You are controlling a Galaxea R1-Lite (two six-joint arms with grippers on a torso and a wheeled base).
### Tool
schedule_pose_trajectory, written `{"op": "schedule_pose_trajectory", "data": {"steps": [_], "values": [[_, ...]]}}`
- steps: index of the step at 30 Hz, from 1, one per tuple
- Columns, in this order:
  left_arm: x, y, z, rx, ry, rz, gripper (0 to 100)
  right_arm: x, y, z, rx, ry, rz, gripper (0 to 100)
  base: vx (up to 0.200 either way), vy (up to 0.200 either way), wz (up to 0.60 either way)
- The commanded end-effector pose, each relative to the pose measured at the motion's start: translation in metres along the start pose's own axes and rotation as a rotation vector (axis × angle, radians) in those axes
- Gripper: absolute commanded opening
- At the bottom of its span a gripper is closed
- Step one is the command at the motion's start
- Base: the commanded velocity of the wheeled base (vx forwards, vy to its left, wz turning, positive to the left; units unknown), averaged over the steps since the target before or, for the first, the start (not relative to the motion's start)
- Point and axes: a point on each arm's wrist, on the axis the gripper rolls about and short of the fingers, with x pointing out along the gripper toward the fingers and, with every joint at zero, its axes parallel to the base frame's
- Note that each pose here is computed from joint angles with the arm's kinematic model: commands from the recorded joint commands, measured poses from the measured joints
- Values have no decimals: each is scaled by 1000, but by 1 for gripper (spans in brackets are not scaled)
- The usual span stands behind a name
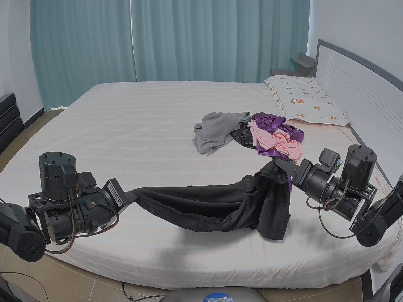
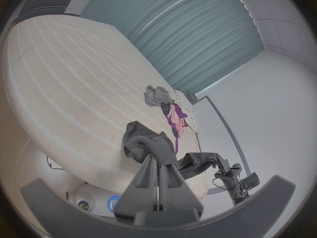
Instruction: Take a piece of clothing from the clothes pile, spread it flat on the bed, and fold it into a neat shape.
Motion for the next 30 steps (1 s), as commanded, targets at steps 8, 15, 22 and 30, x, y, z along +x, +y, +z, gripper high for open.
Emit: {"op": "schedule_pose_trajectory", "data": {"steps": [8, 15, 22, 30], "values": [[-1, -1, 1, 0, -5, -6, 0, 2, 0, 1, -17, -19, -12, 0, 0, 200, 0], [-1, -1, 1, 0, -7, -8, 0, 1, 1, 3, -16, -28, -7, 0, 0, 200, 0], [-2, -2, 1, 1, -9, -11, 0, 0, -1, 10, -15, -62, -2, 0, 0, 200, 0], [-5, -3, 2, 2, -15, -21, 0, 1, -2, 11, -12, -70, 3, 0, 0, 200, 0]]}}
